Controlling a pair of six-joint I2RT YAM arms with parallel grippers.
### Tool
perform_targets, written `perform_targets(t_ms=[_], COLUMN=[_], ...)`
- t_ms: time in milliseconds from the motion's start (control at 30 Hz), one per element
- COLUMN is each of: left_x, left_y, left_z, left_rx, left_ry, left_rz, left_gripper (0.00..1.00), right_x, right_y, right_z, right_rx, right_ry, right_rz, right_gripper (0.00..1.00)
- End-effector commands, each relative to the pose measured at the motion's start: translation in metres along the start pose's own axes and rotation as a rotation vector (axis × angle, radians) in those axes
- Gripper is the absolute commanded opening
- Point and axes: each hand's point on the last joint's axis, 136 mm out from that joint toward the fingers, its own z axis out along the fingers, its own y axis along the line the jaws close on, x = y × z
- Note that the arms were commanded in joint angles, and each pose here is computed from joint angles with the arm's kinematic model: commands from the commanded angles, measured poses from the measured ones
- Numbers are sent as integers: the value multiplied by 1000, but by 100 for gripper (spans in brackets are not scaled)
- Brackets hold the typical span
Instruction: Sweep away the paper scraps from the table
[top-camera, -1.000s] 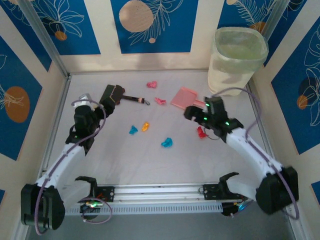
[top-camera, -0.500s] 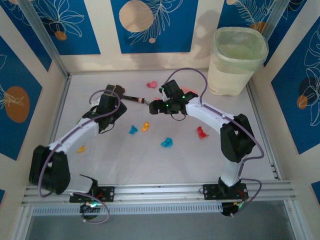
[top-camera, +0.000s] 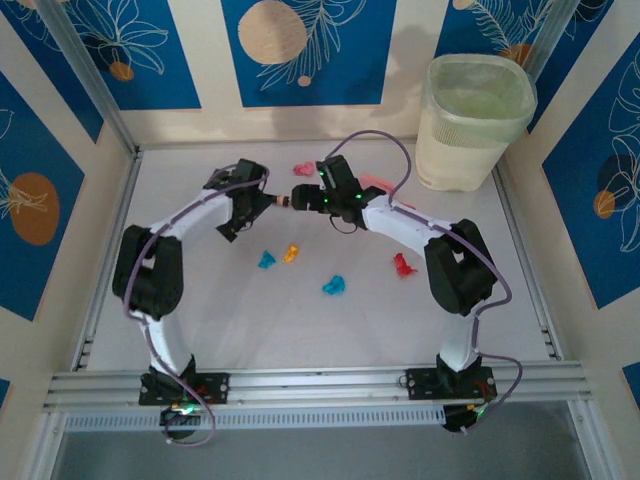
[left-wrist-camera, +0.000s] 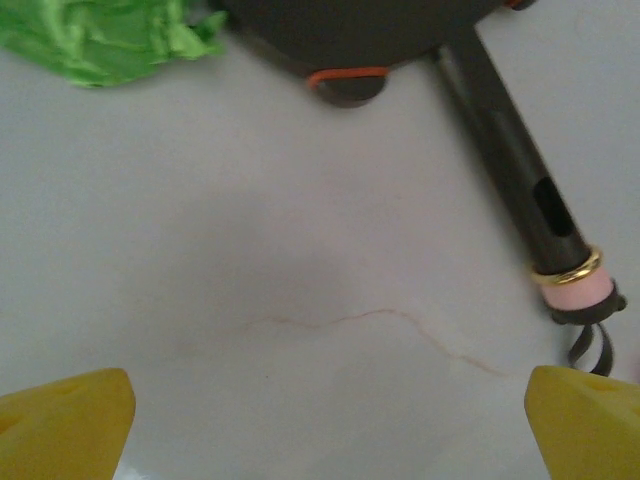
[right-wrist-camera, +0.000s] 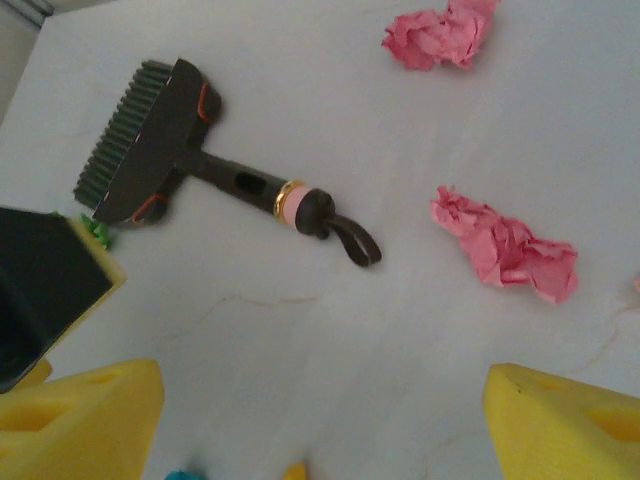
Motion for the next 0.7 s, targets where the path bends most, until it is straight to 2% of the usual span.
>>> perform_targets(t_ms=[0,167,400,500,667], left_x=[6,4,8,1,-19], left_y=[0,-13,-32,-29,-7], left_z=[2,19,44,40,23], left_rx=[-72,-95,-77,-73,-64], left_ry=[26,27,58,33,-22], left_rz=[-34,-93,-171,-168,-180], left_gripper=[100,99,95,98,100], right_x=[-2,7,11,17,20], right_y=[-14,-13,-13,2,22], right_z=[13,10,5,15,46], right_rx=[5,-57,-72,-150,-244], right_ry=[-69,-46,-54,7,163], right_rz=[-1,-6,-47,-110,-177], right_gripper=[84,80,80,79,67])
